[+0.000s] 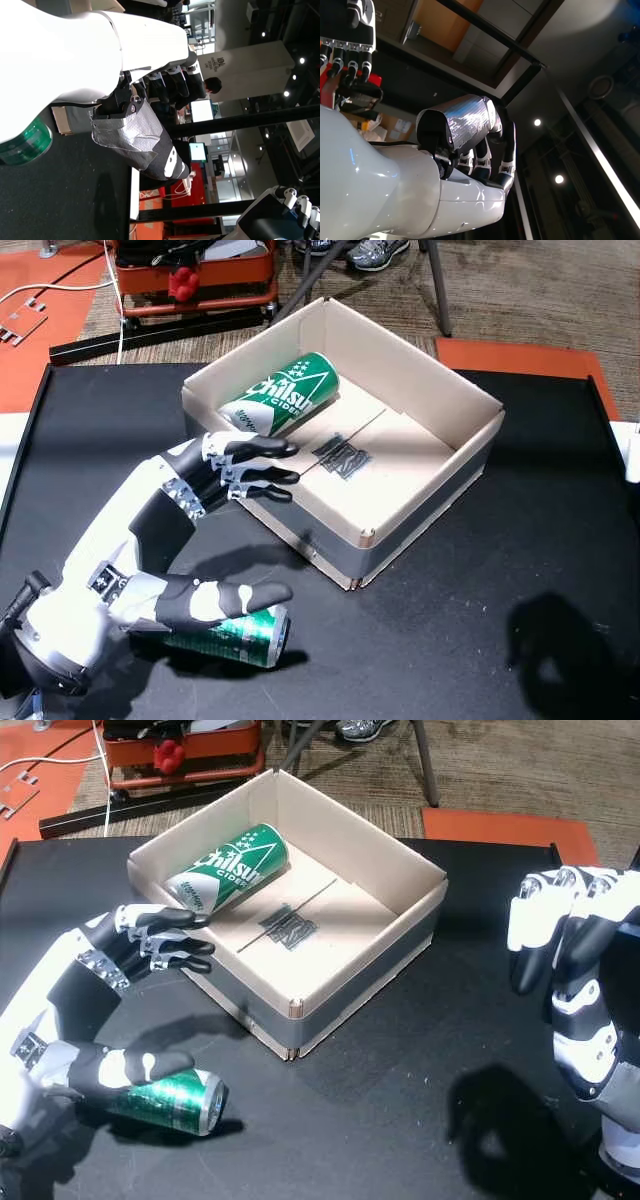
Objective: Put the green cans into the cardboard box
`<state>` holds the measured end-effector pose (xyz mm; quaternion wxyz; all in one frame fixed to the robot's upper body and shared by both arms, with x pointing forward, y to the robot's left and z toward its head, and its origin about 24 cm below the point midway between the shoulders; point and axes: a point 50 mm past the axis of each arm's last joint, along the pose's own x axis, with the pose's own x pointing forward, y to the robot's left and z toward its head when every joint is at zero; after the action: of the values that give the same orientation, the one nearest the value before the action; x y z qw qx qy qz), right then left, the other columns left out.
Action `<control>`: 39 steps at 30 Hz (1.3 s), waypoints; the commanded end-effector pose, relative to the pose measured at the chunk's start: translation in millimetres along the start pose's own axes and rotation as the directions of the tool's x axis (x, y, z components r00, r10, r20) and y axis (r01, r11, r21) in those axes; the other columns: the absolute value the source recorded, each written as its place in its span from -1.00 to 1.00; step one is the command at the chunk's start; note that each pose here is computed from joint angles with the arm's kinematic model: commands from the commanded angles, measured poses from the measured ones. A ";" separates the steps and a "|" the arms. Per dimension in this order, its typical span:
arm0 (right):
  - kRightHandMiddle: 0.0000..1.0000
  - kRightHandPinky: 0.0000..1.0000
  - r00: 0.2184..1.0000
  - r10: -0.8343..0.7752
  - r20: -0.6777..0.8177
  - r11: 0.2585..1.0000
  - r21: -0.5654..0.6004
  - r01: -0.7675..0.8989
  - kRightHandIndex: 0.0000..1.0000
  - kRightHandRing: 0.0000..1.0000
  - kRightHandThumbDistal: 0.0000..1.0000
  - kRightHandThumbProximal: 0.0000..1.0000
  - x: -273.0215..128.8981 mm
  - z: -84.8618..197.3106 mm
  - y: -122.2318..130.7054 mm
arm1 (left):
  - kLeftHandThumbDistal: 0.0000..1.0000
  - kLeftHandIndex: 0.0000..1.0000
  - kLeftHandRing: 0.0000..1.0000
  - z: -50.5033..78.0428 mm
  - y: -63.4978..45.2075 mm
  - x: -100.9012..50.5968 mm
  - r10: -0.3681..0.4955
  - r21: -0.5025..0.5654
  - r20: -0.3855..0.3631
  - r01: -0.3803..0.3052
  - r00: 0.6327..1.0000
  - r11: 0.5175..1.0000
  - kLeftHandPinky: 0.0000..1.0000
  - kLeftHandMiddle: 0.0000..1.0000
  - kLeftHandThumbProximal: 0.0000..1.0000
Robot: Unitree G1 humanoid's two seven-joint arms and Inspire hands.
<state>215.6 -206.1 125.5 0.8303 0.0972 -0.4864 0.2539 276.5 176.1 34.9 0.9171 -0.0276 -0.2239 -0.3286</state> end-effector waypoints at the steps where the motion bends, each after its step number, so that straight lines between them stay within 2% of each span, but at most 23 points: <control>1: -0.50 -0.99 1.000 -0.007 0.002 1.000 -0.016 0.007 -0.70 -0.37 0.21 -1.00 -0.6 1.0 -1.1 | 0.89 0.33 0.57 -0.7 1.4 -2.8 0.006 0.008 -0.017 -0.006 1.000 1.000 0.47 0.45 -0.86; 6: -0.50 -0.95 1.000 -0.010 0.001 1.000 0.000 0.010 -0.71 -0.36 0.25 -1.00 -1.2 2.4 -1.8 | 0.81 0.33 0.58 1.3 0.4 -3.1 -0.004 0.045 -0.018 0.005 1.000 0.999 0.50 0.46 -0.88; 8: -0.49 -0.93 1.000 -0.027 0.005 1.000 -0.012 0.027 -0.70 -0.35 0.26 -1.00 -2.1 3.4 -1.1 | 0.78 0.41 0.64 4.0 0.0 -5.9 -0.048 0.139 -0.064 0.056 0.997 0.989 0.53 0.52 -0.84; 9: -0.49 -0.89 0.999 -0.036 0.004 0.999 -0.019 0.036 -0.70 -0.34 0.25 -1.00 -2.5 4.0 -0.6 | 0.75 0.49 0.70 6.5 0.1 -7.7 -0.091 0.209 -0.107 0.112 0.990 0.971 0.59 0.59 -0.84; 10: -0.49 -0.90 0.999 -0.046 0.001 0.999 -0.019 0.046 -0.70 -0.33 0.25 -1.00 -3.1 4.5 0.1 | 0.80 0.64 0.76 9.5 0.3 -10.2 -0.148 0.291 -0.159 0.190 0.976 0.938 0.65 0.68 -0.94; 11: -0.48 -0.90 0.999 -0.054 -0.002 0.998 -0.017 0.054 -0.70 -0.33 0.25 -1.00 -3.4 5.0 0.6 | 0.79 0.71 0.80 11.5 0.2 -12.2 -0.189 0.350 -0.200 0.250 0.961 0.903 0.69 0.74 -0.95; 13: -0.46 -0.87 0.998 -0.066 -0.009 0.998 -0.014 0.066 -0.69 -0.32 0.34 -1.00 -4.1 5.7 1.5 | 0.88 0.75 0.87 15.8 2.3 -17.1 -0.260 0.462 -0.298 0.377 0.919 0.803 0.74 0.81 -0.90; 15: -0.47 -0.91 0.998 -0.059 -0.012 0.998 -0.011 0.059 -0.70 -0.33 0.38 -1.00 -3.6 6.0 1.0 | 0.91 0.73 0.90 18.9 5.4 -19.9 -0.288 0.522 -0.366 0.451 0.885 0.724 0.75 0.81 -0.87; 16: -0.48 -0.92 0.998 -0.059 -0.010 0.998 -0.017 0.059 -0.70 -0.34 0.39 -1.00 -3.4 6.1 0.8 | 0.93 0.73 0.90 19.7 6.5 -20.3 -0.290 0.539 -0.384 0.468 0.877 0.701 0.75 0.81 -0.87; 20: -0.47 -0.90 0.996 -0.086 -0.010 0.996 -0.039 0.085 -0.70 -0.33 0.49 -1.00 -3.9 7.1 1.9 | 1.00 0.73 0.94 23.4 10.4 -18.6 -0.298 0.569 -0.442 0.521 0.846 0.636 0.80 0.84 -0.90; 27: -0.45 -0.89 0.994 -0.112 0.000 0.993 -0.038 0.112 -0.68 -0.33 0.40 -1.00 -2.8 7.2 5.2 | 1.00 0.66 0.88 30.7 9.8 -10.0 -0.351 0.580 -0.483 0.593 0.802 0.558 0.74 0.80 -1.00; 31: -0.42 -0.82 0.995 -0.101 -0.011 0.994 -0.035 0.101 -0.65 -0.32 0.31 -1.00 -2.4 8.0 5.2 | 1.00 0.61 0.84 33.9 9.0 -4.3 -0.358 0.581 -0.490 0.604 0.795 0.546 0.70 0.77 -1.00; 34: -0.47 -0.83 0.994 -0.108 -0.014 0.993 -0.044 0.107 -0.65 -0.42 0.37 -1.00 -2.1 8.7 5.5 | 1.00 0.57 0.82 34.8 7.9 -1.5 -0.358 0.587 -0.485 0.600 0.798 0.543 0.68 0.73 -1.00; 39: -0.43 -0.78 0.997 -0.079 -0.002 0.997 0.006 0.079 -0.57 -0.41 0.35 -1.00 -0.7 5.8 4.3 | 1.00 0.54 0.77 31.6 11.7 2.5 -0.325 0.591 -0.504 0.594 0.800 0.546 0.65 0.69 -1.00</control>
<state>207.6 -205.2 125.6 0.8428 0.1176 -0.4799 0.2134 270.6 186.6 65.9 0.7560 0.4415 -0.1863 -0.4459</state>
